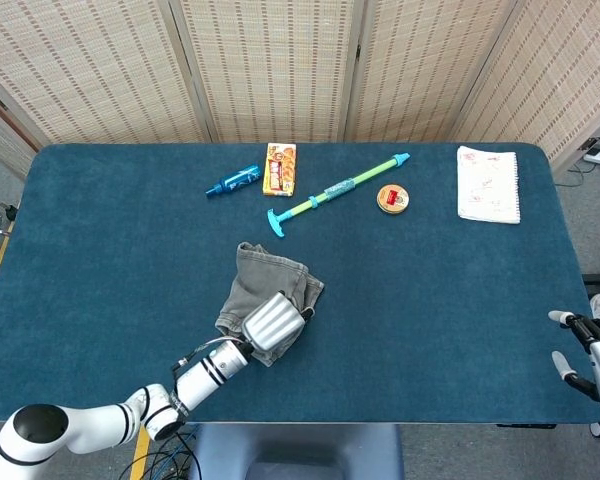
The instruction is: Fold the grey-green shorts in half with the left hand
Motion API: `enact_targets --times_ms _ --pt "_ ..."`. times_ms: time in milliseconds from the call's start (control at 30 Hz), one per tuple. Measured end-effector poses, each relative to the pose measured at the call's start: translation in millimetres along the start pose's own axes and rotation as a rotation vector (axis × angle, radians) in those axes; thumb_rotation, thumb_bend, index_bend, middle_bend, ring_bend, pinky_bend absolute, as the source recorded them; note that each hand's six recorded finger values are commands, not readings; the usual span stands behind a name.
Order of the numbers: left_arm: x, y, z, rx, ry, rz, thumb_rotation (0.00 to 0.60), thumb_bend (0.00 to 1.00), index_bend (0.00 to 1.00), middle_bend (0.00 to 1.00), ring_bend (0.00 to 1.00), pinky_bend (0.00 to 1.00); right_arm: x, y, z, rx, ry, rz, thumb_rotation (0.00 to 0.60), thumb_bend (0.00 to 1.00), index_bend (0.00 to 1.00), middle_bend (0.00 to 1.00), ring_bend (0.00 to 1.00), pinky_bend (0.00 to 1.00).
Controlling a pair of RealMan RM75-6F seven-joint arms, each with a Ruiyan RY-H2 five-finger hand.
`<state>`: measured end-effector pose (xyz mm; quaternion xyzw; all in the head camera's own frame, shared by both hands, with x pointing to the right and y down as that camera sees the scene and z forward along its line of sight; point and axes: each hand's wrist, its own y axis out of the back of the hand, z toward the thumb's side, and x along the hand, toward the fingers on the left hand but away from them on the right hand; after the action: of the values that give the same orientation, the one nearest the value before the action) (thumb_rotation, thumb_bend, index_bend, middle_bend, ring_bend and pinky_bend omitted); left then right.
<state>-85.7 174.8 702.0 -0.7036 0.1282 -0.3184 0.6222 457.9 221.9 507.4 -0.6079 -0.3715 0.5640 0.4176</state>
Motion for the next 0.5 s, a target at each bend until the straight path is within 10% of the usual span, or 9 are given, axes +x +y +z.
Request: enact_targets --times_ms 167,500 --pt "0 2 -1 -0.037 0.042 0.016 0.6 0.09 0.19 0.93 0.83 0.84 1 0 -1 -0.001 -0.003 -0.003 0.6 0.33 0.27 0.42 0.45 0.4" --pt "-5 16 -2 -0.125 0.112 0.07 0.6 0.07 0.12 0.91 0.82 0.84 1 1 -2 0.0 -0.003 -0.005 0.6 0.33 0.27 0.42 0.45 0.4"
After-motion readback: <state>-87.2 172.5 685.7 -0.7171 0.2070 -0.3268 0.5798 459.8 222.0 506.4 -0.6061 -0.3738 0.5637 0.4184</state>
